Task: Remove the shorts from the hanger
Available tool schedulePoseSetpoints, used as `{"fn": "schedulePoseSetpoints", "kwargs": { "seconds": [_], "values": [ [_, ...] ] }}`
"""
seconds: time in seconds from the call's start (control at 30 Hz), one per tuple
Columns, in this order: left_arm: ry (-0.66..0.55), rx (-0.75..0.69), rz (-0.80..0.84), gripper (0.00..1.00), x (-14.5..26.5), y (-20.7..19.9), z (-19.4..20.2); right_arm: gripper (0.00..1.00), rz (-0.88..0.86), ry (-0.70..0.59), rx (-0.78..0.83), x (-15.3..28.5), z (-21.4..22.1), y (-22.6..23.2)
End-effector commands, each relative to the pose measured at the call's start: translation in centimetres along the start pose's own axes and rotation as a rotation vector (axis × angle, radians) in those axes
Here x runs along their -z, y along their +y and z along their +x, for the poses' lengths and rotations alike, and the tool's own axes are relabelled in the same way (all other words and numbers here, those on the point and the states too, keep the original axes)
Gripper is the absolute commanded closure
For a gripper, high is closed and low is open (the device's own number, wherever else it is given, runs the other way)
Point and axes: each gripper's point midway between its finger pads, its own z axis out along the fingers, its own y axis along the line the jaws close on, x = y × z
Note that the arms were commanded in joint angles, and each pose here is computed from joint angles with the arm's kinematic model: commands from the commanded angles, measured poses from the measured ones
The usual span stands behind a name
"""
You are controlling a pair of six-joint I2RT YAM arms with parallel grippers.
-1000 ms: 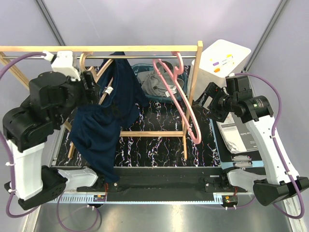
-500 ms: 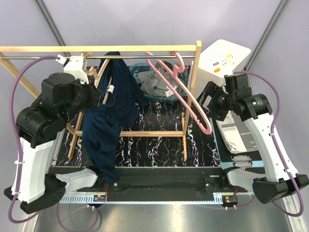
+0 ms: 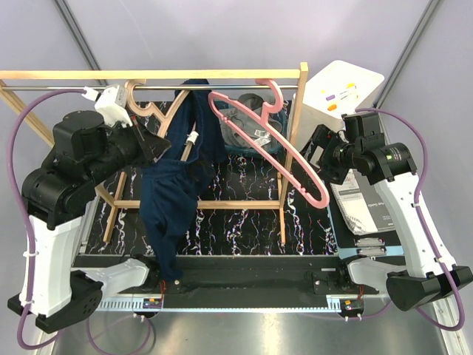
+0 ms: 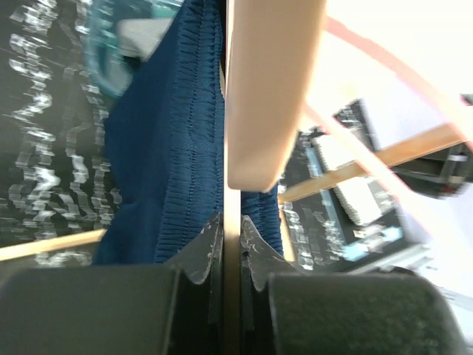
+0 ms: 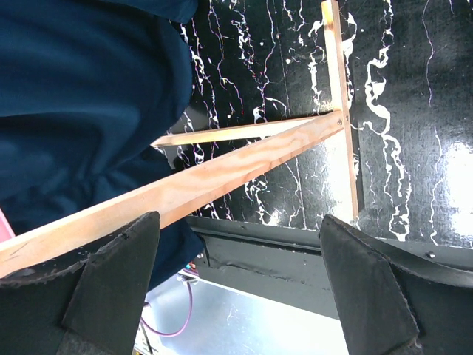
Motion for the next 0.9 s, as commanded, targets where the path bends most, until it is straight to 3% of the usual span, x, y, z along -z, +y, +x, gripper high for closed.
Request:
{"fn": "schedulePoseSetpoints", "kwargs": {
  "seconds": [0.0, 0.43, 0.87],
  "values": [
    [-0.126, 0.114, 0.228, 1.0, 2.0, -4.7, -3.3, 0.03, -0.069, -0.011, 0.044, 1.3, -0.4, 1.8],
    [-0.234, 0.334, 0.474, 1.0, 4.2, -7.9, -4.6, 0.03, -0.062, -0.013, 0.067, 1.2, -0.6, 1.7],
    [-0.331, 0.452, 0.678, 1.0, 5.9, -9.0, -5.1, 0.02, -0.059, -0.003, 0.071, 1.1, -0.2, 1.4]
  ]
}}
